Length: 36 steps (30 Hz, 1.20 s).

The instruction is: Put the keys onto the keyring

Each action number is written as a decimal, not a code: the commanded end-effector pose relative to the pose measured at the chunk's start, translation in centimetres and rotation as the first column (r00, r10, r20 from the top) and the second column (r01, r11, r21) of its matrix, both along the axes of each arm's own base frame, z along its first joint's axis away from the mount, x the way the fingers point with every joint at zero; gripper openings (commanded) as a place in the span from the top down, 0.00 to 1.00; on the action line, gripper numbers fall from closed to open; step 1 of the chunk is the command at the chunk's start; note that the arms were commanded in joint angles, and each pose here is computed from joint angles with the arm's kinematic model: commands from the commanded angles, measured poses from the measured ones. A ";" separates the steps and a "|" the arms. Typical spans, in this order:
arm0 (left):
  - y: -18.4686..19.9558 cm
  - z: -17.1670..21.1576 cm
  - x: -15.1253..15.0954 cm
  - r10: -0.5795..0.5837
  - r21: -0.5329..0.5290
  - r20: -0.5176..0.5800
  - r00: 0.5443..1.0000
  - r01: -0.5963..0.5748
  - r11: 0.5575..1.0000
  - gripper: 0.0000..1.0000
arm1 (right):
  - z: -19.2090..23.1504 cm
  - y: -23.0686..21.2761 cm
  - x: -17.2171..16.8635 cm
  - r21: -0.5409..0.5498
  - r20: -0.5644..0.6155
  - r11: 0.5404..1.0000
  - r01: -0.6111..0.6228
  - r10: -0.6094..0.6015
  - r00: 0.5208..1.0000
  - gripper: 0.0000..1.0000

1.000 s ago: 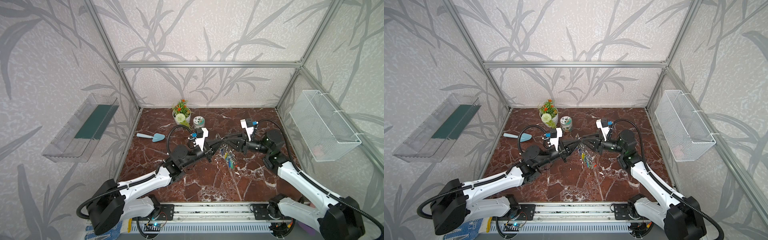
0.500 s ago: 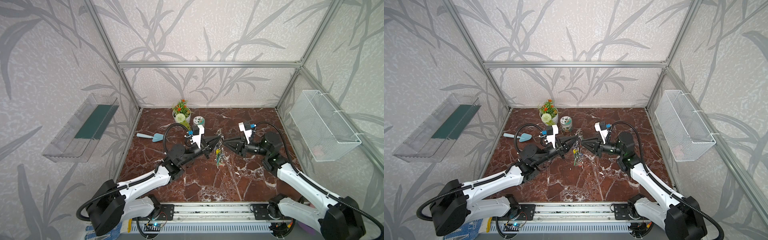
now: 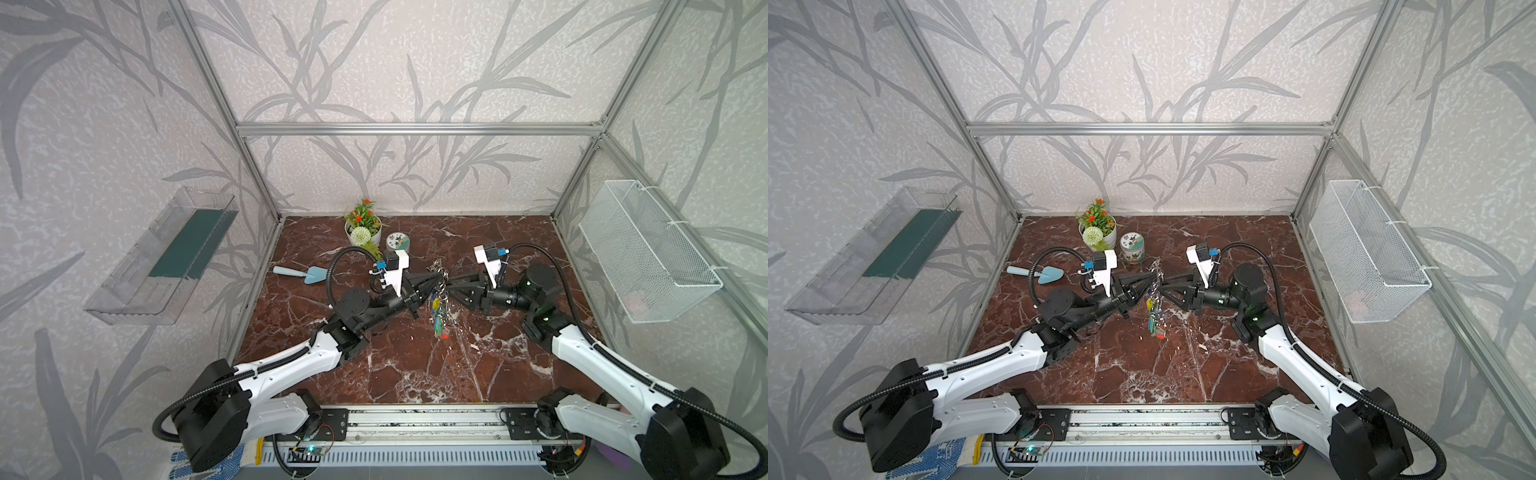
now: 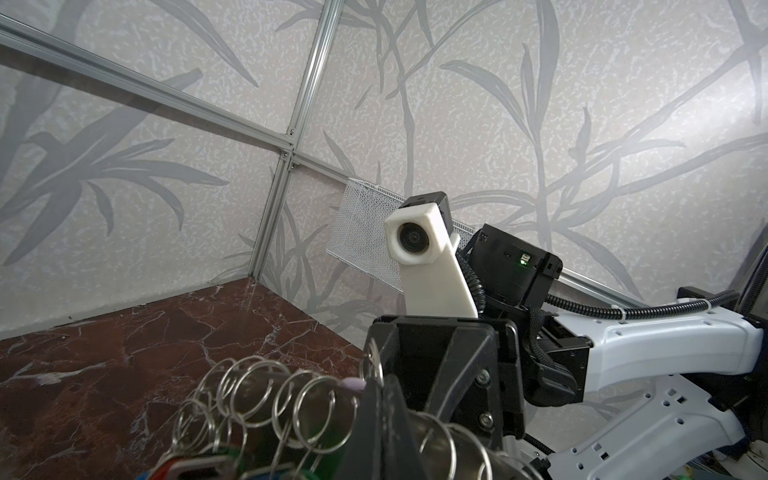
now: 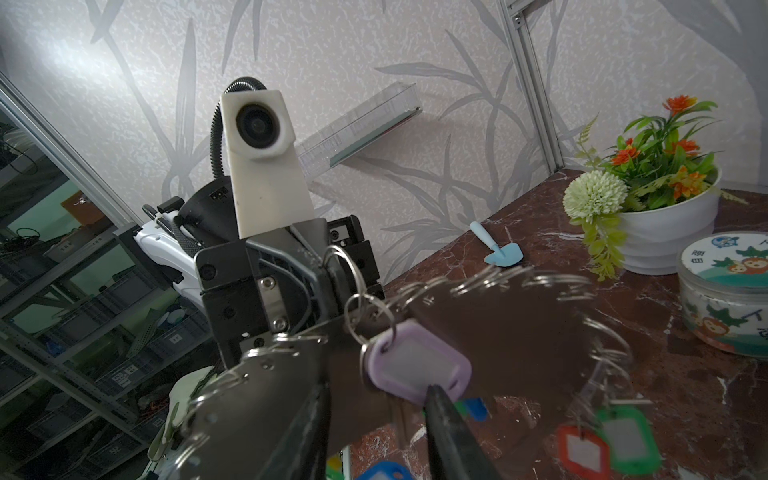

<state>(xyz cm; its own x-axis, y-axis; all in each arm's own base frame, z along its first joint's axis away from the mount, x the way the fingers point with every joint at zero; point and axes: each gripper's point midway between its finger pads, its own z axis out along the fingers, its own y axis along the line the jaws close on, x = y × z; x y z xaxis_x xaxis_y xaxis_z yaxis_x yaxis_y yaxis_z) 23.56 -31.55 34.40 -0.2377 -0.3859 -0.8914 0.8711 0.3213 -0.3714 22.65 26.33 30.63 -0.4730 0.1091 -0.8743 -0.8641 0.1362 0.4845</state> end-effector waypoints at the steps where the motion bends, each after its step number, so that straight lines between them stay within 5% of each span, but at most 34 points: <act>1: 0.7 5.0 -1.0 -0.019 -0.125 0.100 0.995 0.031 0.992 1.00 | 0.8 0.2 -0.3 0.014 0.043 1.000 -0.018 0.017 0.999 0.66; 15: 0.7 6.2 -0.5 0.009 -0.108 0.122 0.992 0.004 0.994 1.00 | -0.3 0.4 -0.2 -0.002 0.035 1.000 0.010 -0.010 0.999 1.00; 29: 1.0 6.5 -0.2 0.023 -0.109 0.128 0.992 -0.009 0.994 1.00 | -0.9 -0.2 -0.5 -0.050 0.048 0.997 0.064 -0.062 0.997 1.00; 36: 1.5 6.1 -0.1 0.011 -0.116 0.112 0.994 0.002 0.993 1.00 | -1.3 -2.7 2.1 -0.098 0.016 0.969 0.228 -0.227 0.974 0.94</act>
<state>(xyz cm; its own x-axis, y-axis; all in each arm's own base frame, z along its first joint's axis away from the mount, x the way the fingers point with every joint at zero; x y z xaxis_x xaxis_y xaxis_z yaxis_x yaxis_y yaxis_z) 24.49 -31.24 36.64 -0.2055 -0.4053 -0.8908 0.8760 0.3295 -0.3521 23.55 24.88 29.19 -0.4490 0.1093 -0.8868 -0.8373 0.2950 0.4603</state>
